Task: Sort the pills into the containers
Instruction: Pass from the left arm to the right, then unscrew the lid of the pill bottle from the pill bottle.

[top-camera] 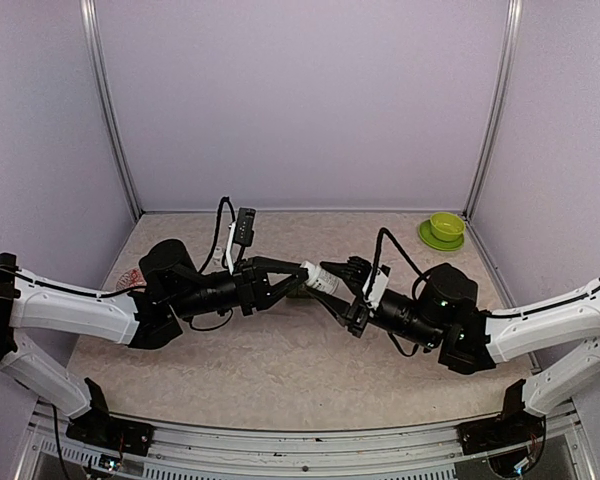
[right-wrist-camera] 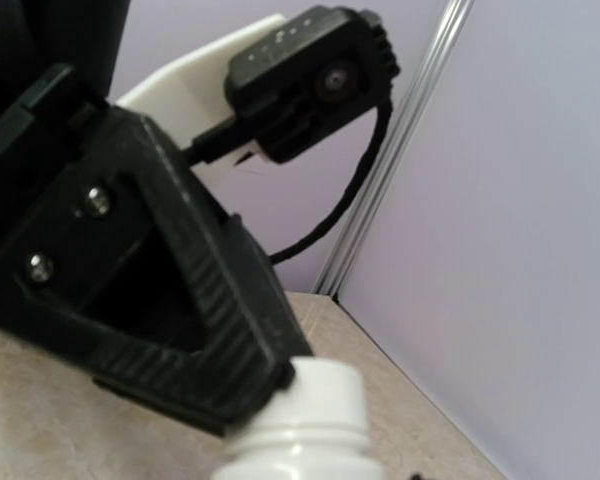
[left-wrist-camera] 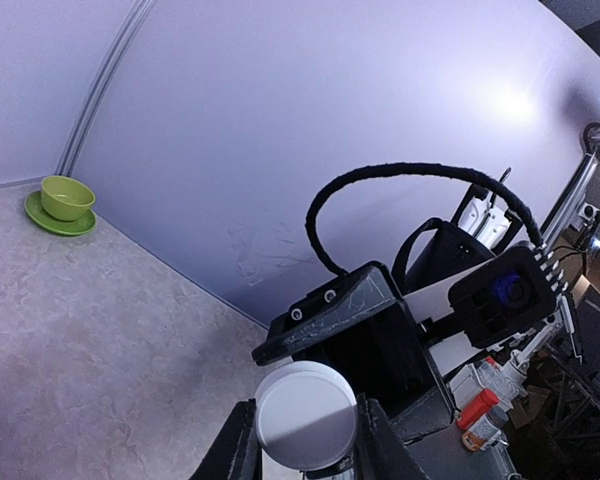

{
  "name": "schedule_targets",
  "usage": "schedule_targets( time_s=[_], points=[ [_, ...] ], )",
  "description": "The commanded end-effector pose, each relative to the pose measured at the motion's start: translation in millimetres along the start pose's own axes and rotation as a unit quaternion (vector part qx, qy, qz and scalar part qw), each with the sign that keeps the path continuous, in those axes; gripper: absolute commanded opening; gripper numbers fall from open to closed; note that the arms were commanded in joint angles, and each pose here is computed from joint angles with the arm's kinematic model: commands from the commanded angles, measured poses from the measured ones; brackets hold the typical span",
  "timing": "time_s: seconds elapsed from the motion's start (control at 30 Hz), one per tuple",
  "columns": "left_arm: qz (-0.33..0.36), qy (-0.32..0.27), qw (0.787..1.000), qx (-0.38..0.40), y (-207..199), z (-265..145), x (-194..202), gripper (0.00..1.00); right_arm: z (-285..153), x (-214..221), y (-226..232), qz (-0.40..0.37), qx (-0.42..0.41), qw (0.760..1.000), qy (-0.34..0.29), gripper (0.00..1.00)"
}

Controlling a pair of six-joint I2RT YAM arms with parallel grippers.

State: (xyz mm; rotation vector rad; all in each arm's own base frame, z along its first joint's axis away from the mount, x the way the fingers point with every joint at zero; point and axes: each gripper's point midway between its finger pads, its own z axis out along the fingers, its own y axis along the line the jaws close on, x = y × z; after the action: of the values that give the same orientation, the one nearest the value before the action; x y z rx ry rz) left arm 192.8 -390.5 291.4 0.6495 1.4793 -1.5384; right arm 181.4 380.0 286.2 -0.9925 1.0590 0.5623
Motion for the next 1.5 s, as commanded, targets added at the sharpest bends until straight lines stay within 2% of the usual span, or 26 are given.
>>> schedule_targets(
  time_s=[0.0, 0.17, 0.33, 0.47, 0.5, 0.7, 0.83, 0.93, 1.07, 1.2, 1.47],
  points=[
    [0.001, -0.013, 1.000, 0.011, -5, -1, -4, 0.03, 5, -8, 2, 0.004, 0.001, 1.000, -0.007, 0.45],
    [0.000, -0.013, 1.000, 0.011, -5, -1, -4, 0.03, 3, -10, 1, 0.006, 0.001, 1.000, -0.009, 0.43],
    [-0.002, -0.011, 1.000, 0.010, -3, -1, -2, 0.03, 3, -11, 1, 0.006, 0.002, 1.000, -0.010, 0.28],
    [-0.006, -0.008, 1.000, 0.007, 0, 0, 1, 0.06, 2, -11, 1, 0.007, 0.002, 1.000, -0.012, 0.25],
    [-0.007, -0.007, 1.000, 0.007, 0, 1, 3, 0.13, 2, -12, 1, 0.007, 0.002, 1.000, -0.012, 0.25],
    [0.021, -0.001, 1.000, -0.013, 4, -6, 5, 0.69, -1, -19, 2, 0.035, -0.012, 0.999, -0.011, 0.24],
    [0.081, 0.001, 0.996, -0.034, 5, -18, 1, 0.90, -4, -23, 8, 0.062, -0.039, 0.997, 0.001, 0.22],
    [0.129, 0.007, 0.990, -0.052, 6, -26, 0, 0.98, -8, -22, 14, 0.089, -0.059, 0.994, 0.013, 0.21],
    [0.202, 0.005, 0.978, -0.053, 1, -36, 0, 0.99, -9, -24, 23, 0.129, -0.094, 0.987, 0.025, 0.22],
    [0.266, 0.014, 0.964, -0.022, -11, -40, 6, 0.99, -15, -30, 36, 0.174, -0.138, 0.975, 0.022, 0.22],
    [0.309, 0.054, 0.946, 0.076, -43, -27, 15, 0.98, -27, -46, 48, 0.234, -0.236, 0.943, 0.008, 0.23]
  ],
)
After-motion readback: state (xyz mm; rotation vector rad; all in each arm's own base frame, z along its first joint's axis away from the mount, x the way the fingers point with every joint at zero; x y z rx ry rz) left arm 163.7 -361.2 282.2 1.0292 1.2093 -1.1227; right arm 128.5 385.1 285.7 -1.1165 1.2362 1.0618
